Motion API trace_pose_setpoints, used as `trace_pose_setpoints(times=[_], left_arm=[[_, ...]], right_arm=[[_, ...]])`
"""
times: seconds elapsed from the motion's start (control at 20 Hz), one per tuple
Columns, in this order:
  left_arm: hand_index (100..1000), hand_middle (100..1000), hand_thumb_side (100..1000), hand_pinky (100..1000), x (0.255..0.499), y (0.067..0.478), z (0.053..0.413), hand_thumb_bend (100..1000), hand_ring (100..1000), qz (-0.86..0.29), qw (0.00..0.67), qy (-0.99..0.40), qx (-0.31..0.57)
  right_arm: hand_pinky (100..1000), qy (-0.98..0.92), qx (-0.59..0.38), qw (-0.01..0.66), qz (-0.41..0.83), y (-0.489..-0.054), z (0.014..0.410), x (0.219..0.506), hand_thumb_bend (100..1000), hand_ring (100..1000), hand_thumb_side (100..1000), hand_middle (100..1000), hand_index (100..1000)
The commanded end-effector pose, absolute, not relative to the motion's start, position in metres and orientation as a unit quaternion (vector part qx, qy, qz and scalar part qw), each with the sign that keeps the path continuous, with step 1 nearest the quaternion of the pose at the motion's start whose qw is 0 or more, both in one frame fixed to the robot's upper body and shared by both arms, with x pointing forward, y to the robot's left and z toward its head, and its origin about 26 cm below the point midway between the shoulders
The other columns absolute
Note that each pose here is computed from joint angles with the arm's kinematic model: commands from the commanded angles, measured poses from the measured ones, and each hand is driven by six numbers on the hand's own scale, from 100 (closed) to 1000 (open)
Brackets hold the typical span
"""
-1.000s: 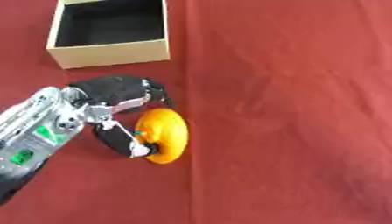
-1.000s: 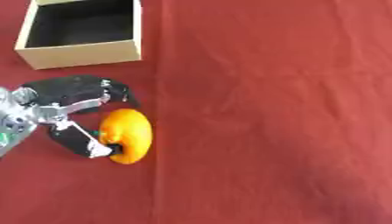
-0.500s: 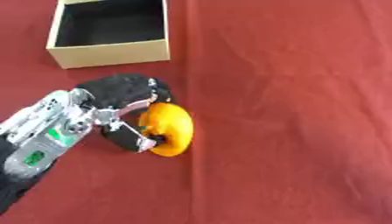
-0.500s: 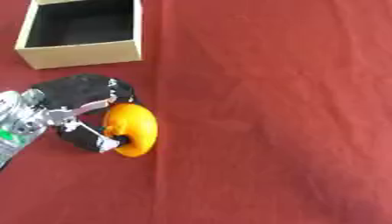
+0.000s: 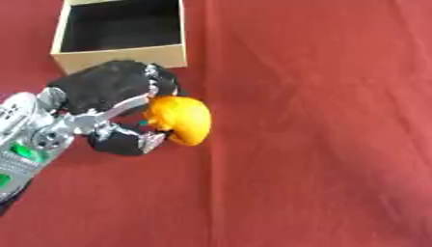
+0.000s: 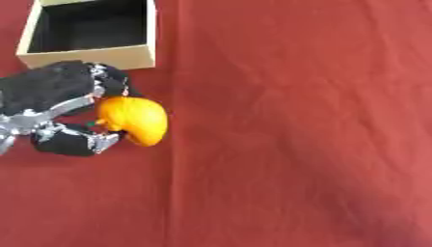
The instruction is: Pick up objects on the table and place them in the box.
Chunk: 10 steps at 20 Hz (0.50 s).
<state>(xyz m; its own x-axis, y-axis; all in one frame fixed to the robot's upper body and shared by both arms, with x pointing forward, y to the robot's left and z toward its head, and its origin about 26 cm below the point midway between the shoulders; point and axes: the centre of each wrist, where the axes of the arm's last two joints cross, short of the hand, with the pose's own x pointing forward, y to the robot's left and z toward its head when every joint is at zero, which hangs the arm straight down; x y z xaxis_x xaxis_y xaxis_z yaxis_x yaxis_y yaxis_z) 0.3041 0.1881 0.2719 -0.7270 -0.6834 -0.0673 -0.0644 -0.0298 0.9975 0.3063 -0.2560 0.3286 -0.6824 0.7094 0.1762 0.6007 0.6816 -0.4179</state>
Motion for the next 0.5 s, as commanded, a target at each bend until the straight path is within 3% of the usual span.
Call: trace_pose_setpoints(times=[0.05,0.3,0.5], left_arm=[[750,595,100,290,0.301,0.199,0.296,100,585,-0.630,0.226,-0.678,0.305],[744,585,112,271,0.301,0.211,0.321,100,574,-0.561,0.231,-0.713,0.351],[735,575,114,262,0.317,0.216,0.345,100,562,-0.509,0.226,-0.729,0.399]], right_arm=[[935,-0.903,-0.369,0.147,0.165,-0.257,0.337,0.300,100,890,904,831,920],[935,-0.903,-0.369,0.146,0.166,-0.257,0.338,0.300,100,890,903,831,919],[934,-0.904,-0.365,0.145,0.168,-0.255,0.339,0.300,100,890,904,831,919]])
